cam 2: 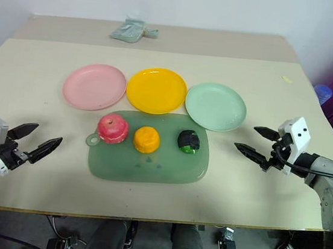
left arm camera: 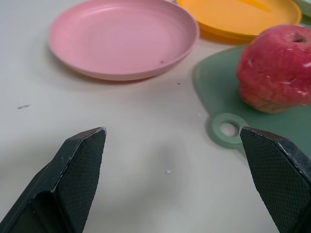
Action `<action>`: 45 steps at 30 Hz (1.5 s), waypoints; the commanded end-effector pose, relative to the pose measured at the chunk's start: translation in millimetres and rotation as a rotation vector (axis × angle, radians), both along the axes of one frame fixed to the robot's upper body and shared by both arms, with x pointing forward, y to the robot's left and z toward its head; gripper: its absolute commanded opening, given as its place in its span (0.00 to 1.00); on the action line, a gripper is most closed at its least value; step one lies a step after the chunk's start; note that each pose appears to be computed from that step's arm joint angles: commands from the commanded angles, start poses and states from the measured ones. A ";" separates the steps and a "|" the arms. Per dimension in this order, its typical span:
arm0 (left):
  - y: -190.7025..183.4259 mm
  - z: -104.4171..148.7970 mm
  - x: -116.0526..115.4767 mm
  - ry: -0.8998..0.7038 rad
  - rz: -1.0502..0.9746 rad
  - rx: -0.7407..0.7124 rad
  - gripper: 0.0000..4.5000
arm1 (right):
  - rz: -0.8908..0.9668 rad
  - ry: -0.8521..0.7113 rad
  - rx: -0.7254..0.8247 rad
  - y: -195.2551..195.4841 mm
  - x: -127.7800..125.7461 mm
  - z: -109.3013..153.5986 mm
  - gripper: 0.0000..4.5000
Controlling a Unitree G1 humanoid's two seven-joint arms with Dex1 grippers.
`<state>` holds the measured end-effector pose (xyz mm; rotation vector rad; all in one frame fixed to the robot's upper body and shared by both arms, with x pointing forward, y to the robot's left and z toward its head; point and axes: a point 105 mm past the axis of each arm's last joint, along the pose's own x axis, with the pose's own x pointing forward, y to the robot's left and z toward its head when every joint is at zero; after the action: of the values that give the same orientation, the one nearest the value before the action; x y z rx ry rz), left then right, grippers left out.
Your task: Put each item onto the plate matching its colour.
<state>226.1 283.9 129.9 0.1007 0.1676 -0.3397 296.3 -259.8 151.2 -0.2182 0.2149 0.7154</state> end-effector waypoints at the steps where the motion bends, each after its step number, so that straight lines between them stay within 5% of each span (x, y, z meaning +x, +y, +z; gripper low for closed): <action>1: -2.6 11.3 -1.7 -0.049 0.007 0.019 1.00 | 0.015 -0.049 -0.005 4.6 6.7 7.7 0.99; 15: -4.2 24.5 11.7 -0.090 0.015 -0.051 1.00 | -0.037 -0.119 0.034 13.9 16.8 8.3 0.99; 25: -48.0 54.3 39.9 -0.124 -0.274 -0.118 1.00 | 0.115 -0.055 0.080 39.9 -23.7 21.3 0.99; 33: -96.9 37.3 61.2 -0.013 -0.613 0.060 1.00 | 0.273 -0.061 0.114 88.1 -53.1 36.2 0.99; 44: -116.5 -0.8 80.1 0.105 -0.715 0.177 1.00 | 0.357 -0.059 0.185 133.2 -74.0 37.1 0.99; 45: -116.2 -2.2 81.7 0.104 -0.710 0.181 0.94 | 0.357 -0.059 0.187 134.7 -73.9 36.4 1.00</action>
<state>306.5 168.6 132.3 0.2982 0.2501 -1.0393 227.2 -131.8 181.6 -0.0930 0.0864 1.0563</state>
